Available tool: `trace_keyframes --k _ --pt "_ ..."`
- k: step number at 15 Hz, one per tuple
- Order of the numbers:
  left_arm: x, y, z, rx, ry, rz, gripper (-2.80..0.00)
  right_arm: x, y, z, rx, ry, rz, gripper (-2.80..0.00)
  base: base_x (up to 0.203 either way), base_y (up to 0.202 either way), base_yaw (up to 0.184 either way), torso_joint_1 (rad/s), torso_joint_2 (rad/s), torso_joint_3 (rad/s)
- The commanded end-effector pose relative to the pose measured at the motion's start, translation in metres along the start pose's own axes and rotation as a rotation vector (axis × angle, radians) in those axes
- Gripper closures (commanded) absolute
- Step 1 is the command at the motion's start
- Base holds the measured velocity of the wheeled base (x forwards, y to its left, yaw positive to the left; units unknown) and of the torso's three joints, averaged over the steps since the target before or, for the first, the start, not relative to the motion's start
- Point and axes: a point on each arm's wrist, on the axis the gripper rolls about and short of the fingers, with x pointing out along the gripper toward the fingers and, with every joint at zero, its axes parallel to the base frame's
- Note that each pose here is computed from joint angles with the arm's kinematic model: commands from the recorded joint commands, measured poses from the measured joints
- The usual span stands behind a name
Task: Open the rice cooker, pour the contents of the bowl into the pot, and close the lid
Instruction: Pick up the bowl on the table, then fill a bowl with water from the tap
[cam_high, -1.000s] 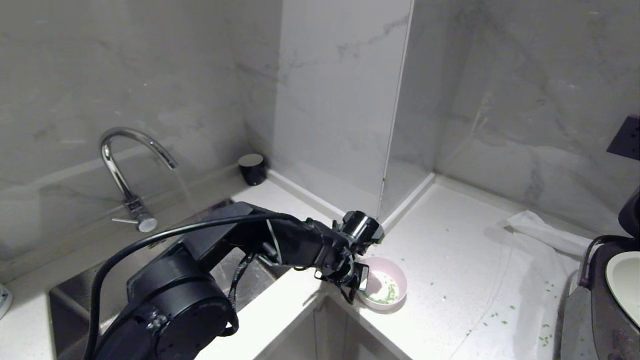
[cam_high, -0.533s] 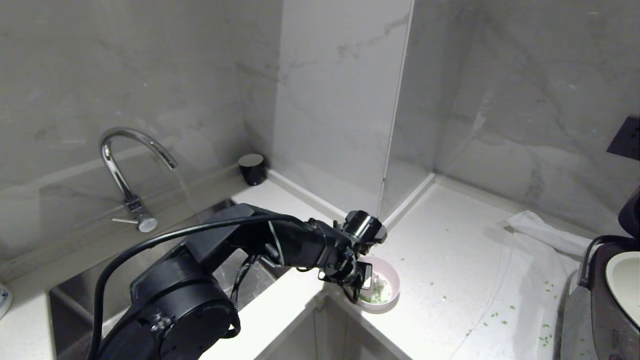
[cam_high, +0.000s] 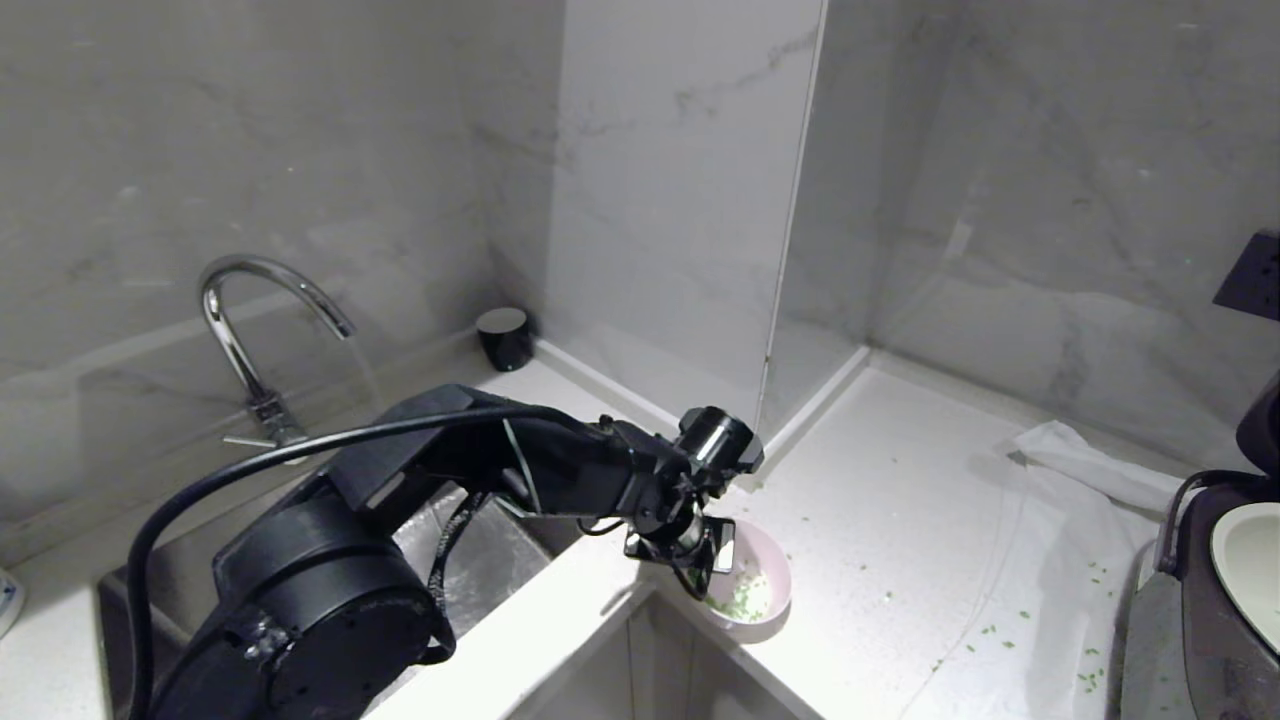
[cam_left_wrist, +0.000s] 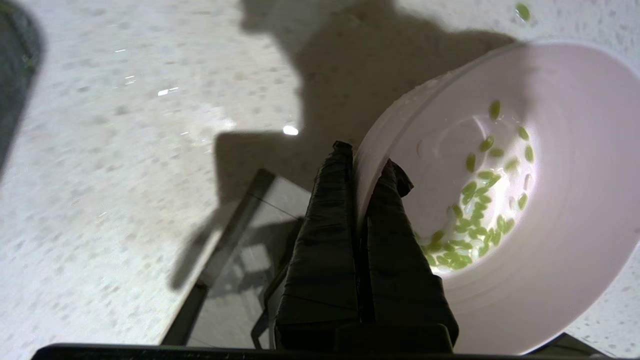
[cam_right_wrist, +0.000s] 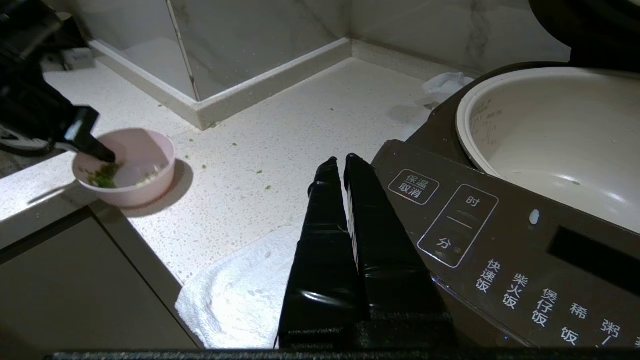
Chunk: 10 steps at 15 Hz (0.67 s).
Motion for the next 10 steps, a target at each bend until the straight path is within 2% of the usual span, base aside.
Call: trace_keyframes --k 1,8,10 --pt "-0.032 0.020 0.012 -0.062 -0.016 -0.028 0.00 0.000 0.000 0.000 0.000 0.000 0.001 0.00 0.000 0.000 0.000 0.000 0.00 0.000" --pt "-0.045 0.104 -0.004 -0.198 0.096 0.082 0.00 0.000 0.000 0.000 0.000 0.000 0.001 0.00 0.000 0.000 0.000 0.000 0.00 0.000" --pt "-0.050 0.135 -0.004 -0.265 0.085 0.115 0.00 0.000 0.000 0.000 0.000 0.000 0.000 0.00 0.000 0.000 0.000 0.000 0.00 0.000"
